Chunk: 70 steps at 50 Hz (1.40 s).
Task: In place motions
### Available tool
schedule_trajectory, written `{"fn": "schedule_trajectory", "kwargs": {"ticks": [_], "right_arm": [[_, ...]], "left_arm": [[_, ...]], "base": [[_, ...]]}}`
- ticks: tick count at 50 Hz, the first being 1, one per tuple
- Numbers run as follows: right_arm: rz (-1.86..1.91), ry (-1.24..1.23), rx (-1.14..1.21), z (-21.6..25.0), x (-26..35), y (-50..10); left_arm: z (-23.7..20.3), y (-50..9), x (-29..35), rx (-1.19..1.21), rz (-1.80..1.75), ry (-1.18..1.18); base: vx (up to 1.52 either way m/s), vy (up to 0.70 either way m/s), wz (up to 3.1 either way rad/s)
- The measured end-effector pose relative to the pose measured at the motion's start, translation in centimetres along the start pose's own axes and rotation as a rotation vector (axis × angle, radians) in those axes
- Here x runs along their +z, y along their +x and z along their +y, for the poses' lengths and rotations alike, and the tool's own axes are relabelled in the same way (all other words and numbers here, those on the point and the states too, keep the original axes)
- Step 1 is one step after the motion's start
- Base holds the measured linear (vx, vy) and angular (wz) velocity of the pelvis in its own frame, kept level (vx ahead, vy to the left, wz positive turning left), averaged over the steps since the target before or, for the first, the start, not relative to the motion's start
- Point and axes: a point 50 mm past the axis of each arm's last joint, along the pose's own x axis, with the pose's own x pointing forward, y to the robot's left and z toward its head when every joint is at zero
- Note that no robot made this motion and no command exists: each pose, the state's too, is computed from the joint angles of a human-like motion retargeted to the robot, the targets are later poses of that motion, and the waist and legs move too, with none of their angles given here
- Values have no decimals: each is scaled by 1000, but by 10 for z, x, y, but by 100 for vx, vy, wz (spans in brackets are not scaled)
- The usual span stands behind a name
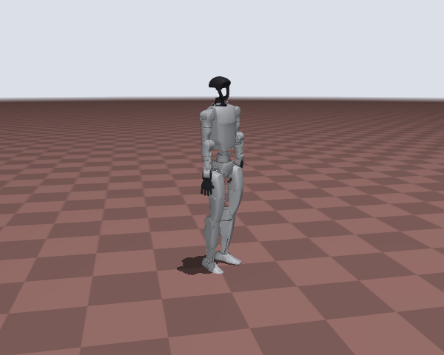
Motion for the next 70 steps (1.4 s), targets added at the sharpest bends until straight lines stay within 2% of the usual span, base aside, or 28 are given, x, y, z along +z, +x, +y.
{"fn": "schedule_trajectory", "kwargs": {"ticks": [13,46,57,70], "right_arm": [[-52,-31,-7,-4,16,-2],[7,-33,-22,-8,3,-2],[-12,-80,-21,-6,11,-2],[48,-69,-52,-12,-13,-3]], "left_arm": [[0,-1,6,-1,-17,12],[-1,0,1,-5,16,42],[12,-5,12,20,-44,45],[17,-5,12,84,-63,-30]], "base": [[0,0,0],[0,0,0],[0,-1,6],[-1,3,86]]}}
